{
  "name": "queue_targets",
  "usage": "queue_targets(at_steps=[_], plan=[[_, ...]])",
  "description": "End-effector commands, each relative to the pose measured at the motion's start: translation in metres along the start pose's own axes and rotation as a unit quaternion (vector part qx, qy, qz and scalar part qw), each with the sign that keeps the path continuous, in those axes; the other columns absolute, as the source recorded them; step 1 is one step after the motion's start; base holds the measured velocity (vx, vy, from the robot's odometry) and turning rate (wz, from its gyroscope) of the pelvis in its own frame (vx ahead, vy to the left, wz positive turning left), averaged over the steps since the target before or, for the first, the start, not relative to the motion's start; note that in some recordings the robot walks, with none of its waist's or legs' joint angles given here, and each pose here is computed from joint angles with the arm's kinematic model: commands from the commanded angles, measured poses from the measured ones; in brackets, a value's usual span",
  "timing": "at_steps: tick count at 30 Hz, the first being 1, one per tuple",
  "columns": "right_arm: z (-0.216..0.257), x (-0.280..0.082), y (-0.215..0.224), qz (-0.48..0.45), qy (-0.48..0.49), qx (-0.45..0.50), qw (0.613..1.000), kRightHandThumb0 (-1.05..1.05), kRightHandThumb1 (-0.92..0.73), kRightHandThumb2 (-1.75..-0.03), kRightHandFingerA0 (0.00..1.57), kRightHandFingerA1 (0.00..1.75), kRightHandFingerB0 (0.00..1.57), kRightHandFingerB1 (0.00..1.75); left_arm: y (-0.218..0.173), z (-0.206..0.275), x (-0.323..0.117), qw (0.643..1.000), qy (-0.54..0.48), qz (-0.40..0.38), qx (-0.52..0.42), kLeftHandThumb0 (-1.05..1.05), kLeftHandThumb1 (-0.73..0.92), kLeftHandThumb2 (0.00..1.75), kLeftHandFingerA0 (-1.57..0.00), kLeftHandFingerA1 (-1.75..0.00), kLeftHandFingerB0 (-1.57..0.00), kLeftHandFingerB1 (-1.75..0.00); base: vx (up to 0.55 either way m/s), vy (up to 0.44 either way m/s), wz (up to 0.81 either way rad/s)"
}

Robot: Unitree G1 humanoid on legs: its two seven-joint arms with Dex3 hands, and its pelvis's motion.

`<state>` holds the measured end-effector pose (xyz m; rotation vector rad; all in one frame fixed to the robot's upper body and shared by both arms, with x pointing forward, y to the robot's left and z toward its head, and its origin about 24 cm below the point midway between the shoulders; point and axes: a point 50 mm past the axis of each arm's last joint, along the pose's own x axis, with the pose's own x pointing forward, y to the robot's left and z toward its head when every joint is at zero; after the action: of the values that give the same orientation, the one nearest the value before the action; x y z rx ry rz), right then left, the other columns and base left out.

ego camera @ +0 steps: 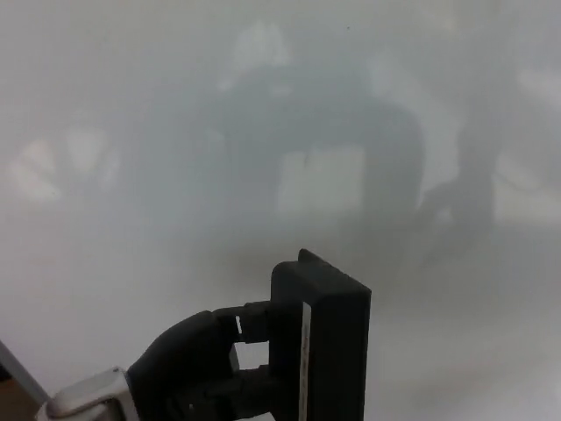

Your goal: A magnetic marker holder is on the left hand side of the white board, the robot put the index and middle finger into the opening of the container and pull off the magnetic holder and hand it to a human on the left hand side.

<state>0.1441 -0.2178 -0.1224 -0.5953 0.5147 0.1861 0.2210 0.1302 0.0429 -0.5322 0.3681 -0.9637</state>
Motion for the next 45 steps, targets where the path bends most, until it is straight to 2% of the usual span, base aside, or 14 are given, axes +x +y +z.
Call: queue_targets(at_steps=[1, 2, 3, 4, 17, 18, 21, 22, 23, 24, 26, 36, 37, 45], plan=[[-0.011, -0.009, 0.002, 0.008, 0.014, -0.019, 1.0, -0.65, -0.77, -0.63, 0.78, 0.5, 0.5, 0.39, -0.031, 0.013, -0.04, 0.931, -0.307, -0.025, -0.196, -0.18, 0.62, 0.55, -0.75, -1.75, -0.83, -0.77, 0.0, 0.0, 0.0], [-0.01, -0.009, 0.001, 0.006, 0.014, -0.018, 1.0, -0.66, -0.61, -0.96, 0.7, 0.63, 0.45, 0.53, -0.031, 0.013, -0.04, 0.926, -0.316, -0.03, -0.203, -0.17, 0.62, 0.56, -0.74, -1.75, -0.82, -0.79, 0.0, 0.0, 0.0], [-0.009, -0.008, 0.001, 0.005, 0.013, -0.018, 1.0, -0.66, -0.61, -0.96, 0.7, 0.63, 0.45, 0.53, -0.031, 0.013, -0.04, 0.923, -0.322, -0.034, -0.208, -0.17, 0.62, 0.56, -0.74, -1.75, -0.82, -0.79, 0.0, 0.0, 0.0], [-0.009, -0.007, 0.0, 0.003, 0.013, -0.017, 1.0, -0.65, -0.76, -0.63, 0.79, 0.5, 0.5, 0.39, -0.031, 0.013, -0.041, 0.919, -0.329, -0.034, -0.215, -0.18, 0.63, 0.56, -0.74, -1.75, -0.82, -0.78, 0.0, 0.0, 0.0], [-0.008, -0.006, -0.001, 0.002, 0.012, -0.02, 1.0, -0.65, -0.76, -0.63, 0.81, 0.51, 0.52, 0.39, -0.04, 0.014, -0.043, 0.893, -0.369, -0.088, -0.242, -0.23, 0.68, 0.56, -0.66, -1.75, -0.76, -1.06, 0.0, 0.0, 0.0], [-0.008, -0.006, -0.001, 0.002, 0.012, -0.021, 1.0, -0.65, -0.76, -0.63, 0.81, 0.51, 0.51, 0.39, -0.042, 0.014, -0.043, 0.891, -0.373, -0.097, -0.241, -0.32, 0.52, 0.85, -0.99, -1.32, -0.74, -1.11, 0.0, 0.0, 0.0], [-0.008, -0.006, -0.001, 0.001, 0.012, -0.02, 1.0, -0.64, -0.76, -0.63, 0.8, 0.51, 0.51, 0.4, -0.046, 0.015, -0.041, 0.885, -0.381, -0.102, -0.245, -0.22, 0.66, 0.56, -0.67, -1.75, -0.63, -1.5, 0.0, 0.0, 0.0], [-0.008, -0.006, -0.001, 0.001, 0.013, -0.019, 1.0, -0.65, -0.76, -0.63, 0.81, 0.5, 0.51, 0.39, -0.046, 0.016, -0.04, 0.883, -0.383, -0.114, -0.246, -0.45, 0.43, 0.75, -0.81, -1.29, -0.65, -1.13, 0.0, 0.0, 0.0], [-0.008, -0.005, -0.001, 0.001, 0.015, -0.018, 1.0, -0.65, -0.76, -0.63, 0.81, 0.5, 0.51, 0.39, -0.046, 0.017, -0.04, 0.88, -0.385, -0.128, -0.246, -0.45, 0.43, 0.75, -0.81, -1.29, -0.65, -1.13, 0.0, 0.0, 0.0], [-0.008, -0.005, -0.002, 0.001, 0.015, -0.019, 1.0, -0.65, -0.76, -0.63, 0.8, 0.5, 0.51, 0.39, -0.044, 0.019, -0.041, 0.885, -0.372, -0.164, -0.227, -0.74, 0.48, 0.56, -0.33, -0.39, -0.31, -0.34, 0.0, 0.0, 0.0], [-0.008, -0.005, -0.002, 0.001, 0.013, -0.019, 1.0, -0.64, -0.76, -0.63, 0.81, 0.5, 0.51, 0.39, -0.04, 0.022, -0.045, 0.891, -0.35, -0.218, -0.191, -0.84, 0.43, 0.8, -0.18, -0.42, -0.13, -0.39, 0.0, 0.0, 0.0], [-0.006, -0.004, -0.004, -0.005, 0.011, -0.019, 1.0, -0.64, -0.75, -0.63, 0.82, 0.51, 0.51, 0.39, -0.043, 0.025, -0.05, 0.881, -0.368, -0.255, -0.157, -1.02, 0.58, 0.59, -0.26, -0.33, -0.18, -0.34, 0.0, 0.0, 0.0], [-0.006, -0.003, -0.004, -0.003, 0.013, -0.021, 1.0, -0.65, -0.76, -0.63, 0.8, 0.5, 0.51, 0.39, -0.042, 0.025, -0.052, 0.878, -0.369, -0.263, -0.153, -0.97, 0.44, 0.86, -0.18, -0.36, -0.14, -0.43, 0.0, 0.0, 0.0], [-0.006, -0.002, -0.004, -0.004, 0.015, -0.022, 1.0, -0.66, -0.76, -0.63, 0.81, 0.49, 0.51, 0.39, -0.043, 0.026, -0.052, 0.869, -0.377, -0.285, -0.145, -1.0, 0.51, 0.57, -0.33, -0.31, -0.27, -0.36, 0.0, 0.0, 0.0]])
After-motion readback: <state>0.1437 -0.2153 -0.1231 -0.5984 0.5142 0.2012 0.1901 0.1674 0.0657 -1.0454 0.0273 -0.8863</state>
